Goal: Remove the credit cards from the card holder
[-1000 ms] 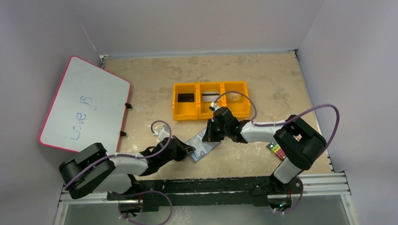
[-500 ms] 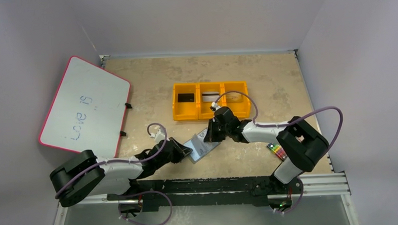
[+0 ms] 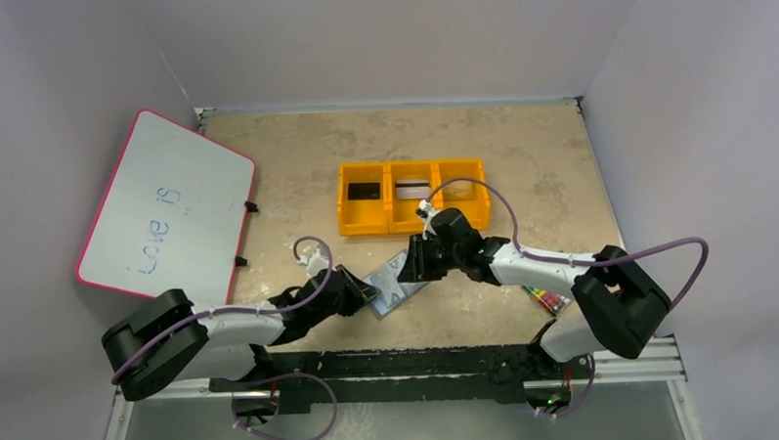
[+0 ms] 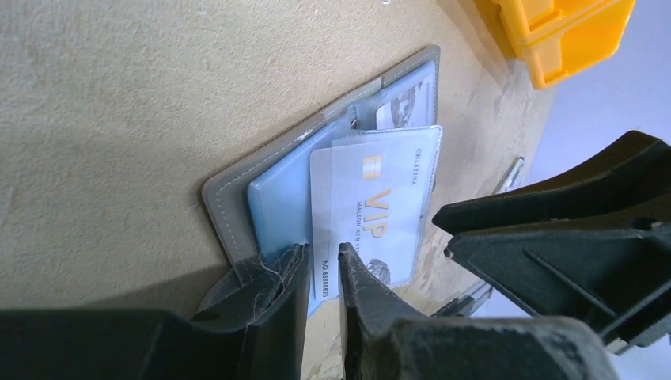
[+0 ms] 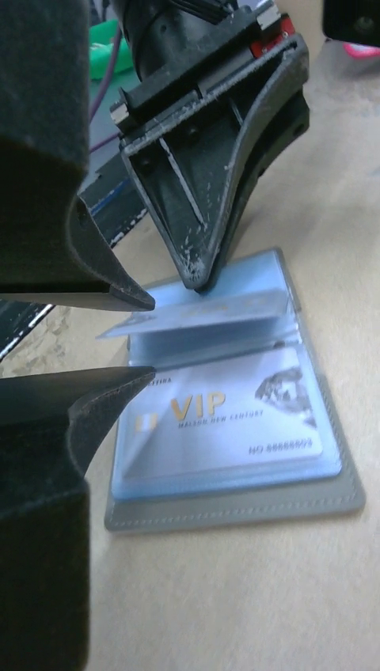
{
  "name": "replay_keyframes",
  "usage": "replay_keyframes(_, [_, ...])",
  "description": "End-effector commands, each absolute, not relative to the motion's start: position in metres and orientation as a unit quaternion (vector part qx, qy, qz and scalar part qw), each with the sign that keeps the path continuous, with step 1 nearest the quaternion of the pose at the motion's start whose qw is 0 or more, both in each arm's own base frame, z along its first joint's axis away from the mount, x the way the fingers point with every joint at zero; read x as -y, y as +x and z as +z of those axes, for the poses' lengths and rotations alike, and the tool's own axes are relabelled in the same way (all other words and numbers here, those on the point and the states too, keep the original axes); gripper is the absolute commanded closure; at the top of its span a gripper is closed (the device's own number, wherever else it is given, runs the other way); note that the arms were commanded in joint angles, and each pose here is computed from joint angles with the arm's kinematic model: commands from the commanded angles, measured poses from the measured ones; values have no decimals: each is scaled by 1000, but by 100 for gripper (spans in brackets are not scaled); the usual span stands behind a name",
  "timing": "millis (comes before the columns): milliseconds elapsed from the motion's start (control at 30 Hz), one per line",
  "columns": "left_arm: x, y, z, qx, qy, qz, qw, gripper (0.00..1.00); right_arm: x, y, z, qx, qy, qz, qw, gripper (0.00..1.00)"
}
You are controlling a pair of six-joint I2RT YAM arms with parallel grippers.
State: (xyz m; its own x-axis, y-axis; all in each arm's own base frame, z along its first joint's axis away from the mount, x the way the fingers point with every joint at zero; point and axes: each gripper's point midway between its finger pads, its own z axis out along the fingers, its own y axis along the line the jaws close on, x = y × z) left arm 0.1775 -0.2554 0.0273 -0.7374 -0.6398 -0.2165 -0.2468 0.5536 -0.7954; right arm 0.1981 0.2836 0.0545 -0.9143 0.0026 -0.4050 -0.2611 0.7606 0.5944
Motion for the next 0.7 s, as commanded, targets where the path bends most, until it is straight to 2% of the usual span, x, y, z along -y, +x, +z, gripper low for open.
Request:
replay_keyframes(0, [225,176,9,-892,-230,-274,276,80,-308,195,70,-891,-101,404,181,64])
replay_keyframes(167, [203,181,14,-896,-231,-226,306,81,-318,189,56,-884,-126,423,154,63])
replay_keyframes(200, [201,183,14,-894,-234,-223,311,81,-321,187,54,-881,-126,433,146,68])
replay_keyframes(233, [199,184,14,-892,-239,-222,314,81,-321,190,51,-884,-123,427,145,78])
replay_keyframes(300, [199,186,15,-890,-243,-222,316,81,-322,193,50,-884,-131,424,146,85])
replay_keyframes(367, [200,188,15,-891,-242,-216,317,82,-324,194,56,-880,-139,428,149,85])
replay_keyframes(433, [203,192,17,-892,-238,-212,320,82,-321,193,60,-880,-147,426,149,77])
replay_keyframes(533, [203,197,22,-895,-231,-195,327,83,-312,199,64,-884,-123,418,165,73])
replay_keyframes(600, [201,199,24,-896,-229,-185,332,84,-304,205,64,-886,-110,417,170,73])
replay_keyframes(667, [199,199,25,-896,-229,-182,334,84,-299,208,61,-887,-102,415,174,83])
